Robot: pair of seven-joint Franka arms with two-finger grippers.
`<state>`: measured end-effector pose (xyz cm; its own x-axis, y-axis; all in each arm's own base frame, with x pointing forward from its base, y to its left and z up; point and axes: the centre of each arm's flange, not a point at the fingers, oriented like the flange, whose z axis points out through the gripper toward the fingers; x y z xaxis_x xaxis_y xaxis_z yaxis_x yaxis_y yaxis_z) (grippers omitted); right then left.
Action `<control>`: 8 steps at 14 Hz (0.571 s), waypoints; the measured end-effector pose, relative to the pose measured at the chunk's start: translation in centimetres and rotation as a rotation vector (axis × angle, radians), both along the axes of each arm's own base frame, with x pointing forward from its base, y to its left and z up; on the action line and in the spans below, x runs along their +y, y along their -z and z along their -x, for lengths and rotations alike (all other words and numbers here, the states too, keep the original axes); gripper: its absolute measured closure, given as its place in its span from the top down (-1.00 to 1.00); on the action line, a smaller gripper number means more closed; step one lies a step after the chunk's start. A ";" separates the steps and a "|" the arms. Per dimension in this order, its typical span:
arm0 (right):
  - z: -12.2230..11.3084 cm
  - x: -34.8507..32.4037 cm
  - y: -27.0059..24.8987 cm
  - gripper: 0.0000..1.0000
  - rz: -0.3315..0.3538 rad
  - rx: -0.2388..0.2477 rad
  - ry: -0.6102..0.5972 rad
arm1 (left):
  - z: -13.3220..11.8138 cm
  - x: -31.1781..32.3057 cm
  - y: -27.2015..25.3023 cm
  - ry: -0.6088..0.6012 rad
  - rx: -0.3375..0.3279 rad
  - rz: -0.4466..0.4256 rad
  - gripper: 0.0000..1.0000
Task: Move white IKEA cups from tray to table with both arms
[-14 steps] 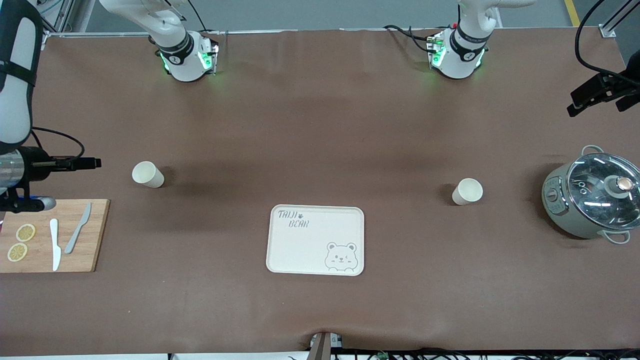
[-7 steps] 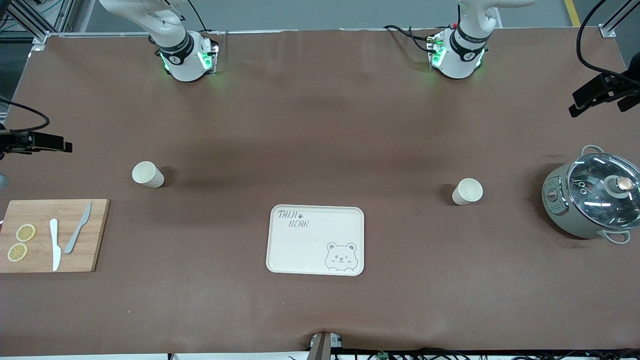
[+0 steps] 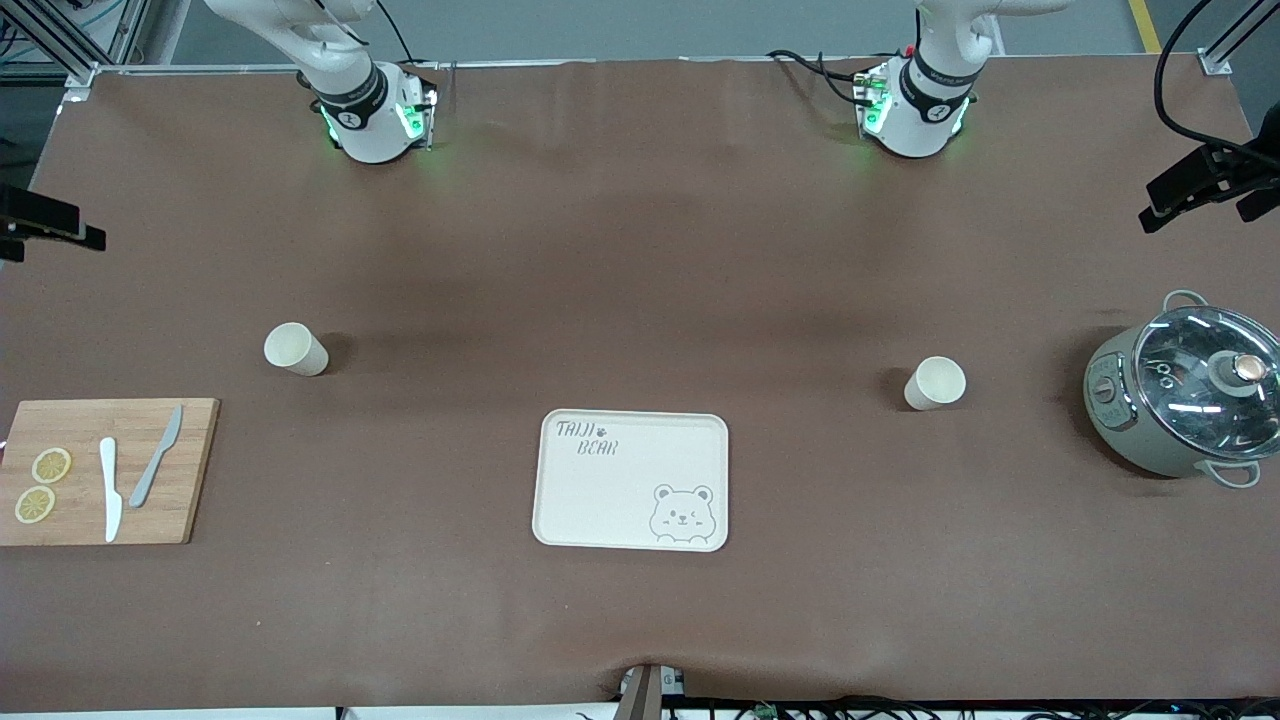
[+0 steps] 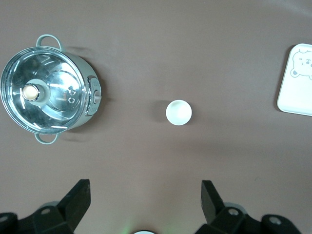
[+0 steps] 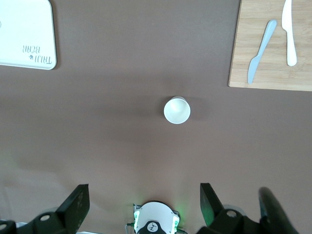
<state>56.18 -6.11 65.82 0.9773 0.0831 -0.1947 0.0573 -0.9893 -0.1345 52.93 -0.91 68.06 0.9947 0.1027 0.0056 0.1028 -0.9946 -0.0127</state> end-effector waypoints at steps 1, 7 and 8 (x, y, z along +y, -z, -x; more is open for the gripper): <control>0.4 0.5 -0.3 1.00 0.011 -0.004 -0.010 | 0.0 0.0 0.0 0.000 0.000 0.000 1.00; 2.2 5.5 0.1 1.00 0.097 -0.091 -0.108 | 0.0 -0.1 0.0 0.001 -0.001 0.000 1.00; 2.9 5.3 0.4 1.00 0.099 -0.093 -0.103 | 0.0 -0.1 0.0 0.001 -0.001 0.000 1.00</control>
